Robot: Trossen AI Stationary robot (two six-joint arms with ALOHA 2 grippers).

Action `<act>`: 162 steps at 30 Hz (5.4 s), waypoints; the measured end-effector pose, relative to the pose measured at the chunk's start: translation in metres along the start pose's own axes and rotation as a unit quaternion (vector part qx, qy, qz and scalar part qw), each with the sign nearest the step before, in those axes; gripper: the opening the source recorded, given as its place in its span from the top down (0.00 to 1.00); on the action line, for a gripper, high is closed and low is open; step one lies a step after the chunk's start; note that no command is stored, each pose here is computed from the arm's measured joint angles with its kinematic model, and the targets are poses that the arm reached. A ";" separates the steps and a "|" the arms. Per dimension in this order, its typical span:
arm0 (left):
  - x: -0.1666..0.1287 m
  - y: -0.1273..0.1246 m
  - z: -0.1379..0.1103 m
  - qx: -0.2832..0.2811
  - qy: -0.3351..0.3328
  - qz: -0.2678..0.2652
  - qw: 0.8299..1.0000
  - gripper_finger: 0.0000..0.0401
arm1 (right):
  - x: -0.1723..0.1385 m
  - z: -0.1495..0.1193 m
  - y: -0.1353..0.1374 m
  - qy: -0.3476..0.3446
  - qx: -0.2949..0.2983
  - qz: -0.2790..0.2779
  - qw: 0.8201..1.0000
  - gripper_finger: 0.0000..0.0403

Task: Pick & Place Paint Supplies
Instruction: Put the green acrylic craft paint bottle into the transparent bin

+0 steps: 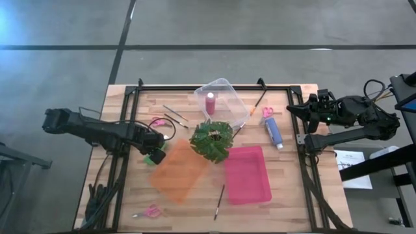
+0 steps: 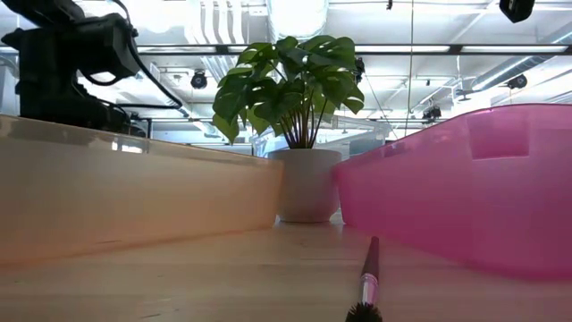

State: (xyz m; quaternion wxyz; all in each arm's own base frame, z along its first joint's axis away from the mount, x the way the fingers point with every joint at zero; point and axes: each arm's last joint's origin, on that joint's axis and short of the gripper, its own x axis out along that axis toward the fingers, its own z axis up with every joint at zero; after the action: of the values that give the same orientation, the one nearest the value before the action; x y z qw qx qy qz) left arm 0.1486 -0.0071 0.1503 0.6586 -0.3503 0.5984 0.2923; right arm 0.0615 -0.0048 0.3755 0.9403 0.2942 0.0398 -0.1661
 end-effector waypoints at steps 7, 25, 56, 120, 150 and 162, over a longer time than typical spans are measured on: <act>0.006 0.001 0.001 -0.005 -0.013 0.030 0.999 0.38 | 0.000 0.000 0.000 -0.001 -0.005 0.000 1.000 0.98; -0.010 -0.012 0.008 -0.007 -0.011 -0.017 1.000 0.58 | -0.001 0.003 0.001 -0.012 0.003 0.004 1.000 0.98; -0.194 -0.112 0.079 0.259 -0.213 -0.149 0.930 0.56 | 0.082 0.067 0.076 0.124 -0.239 0.153 0.951 0.98; -0.249 -0.182 0.135 0.340 -0.331 -0.120 0.872 0.53 | 0.211 0.096 0.077 0.182 -0.324 0.240 0.897 0.72; -0.316 -0.073 0.072 0.139 -0.408 0.064 0.900 0.14 | 0.198 0.088 0.041 0.293 -0.298 0.035 0.908 0.72; -0.316 -0.067 0.073 0.109 -0.413 0.089 0.900 0.37 | 0.236 0.102 -0.016 0.323 -0.241 -0.076 0.912 0.72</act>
State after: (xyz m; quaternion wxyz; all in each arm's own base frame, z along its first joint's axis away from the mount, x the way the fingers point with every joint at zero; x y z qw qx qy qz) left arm 0.2096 0.0239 0.4739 0.8518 -0.0695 0.3300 0.4008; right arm 0.2755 -0.1430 0.4100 0.9029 0.0928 0.4027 -0.1181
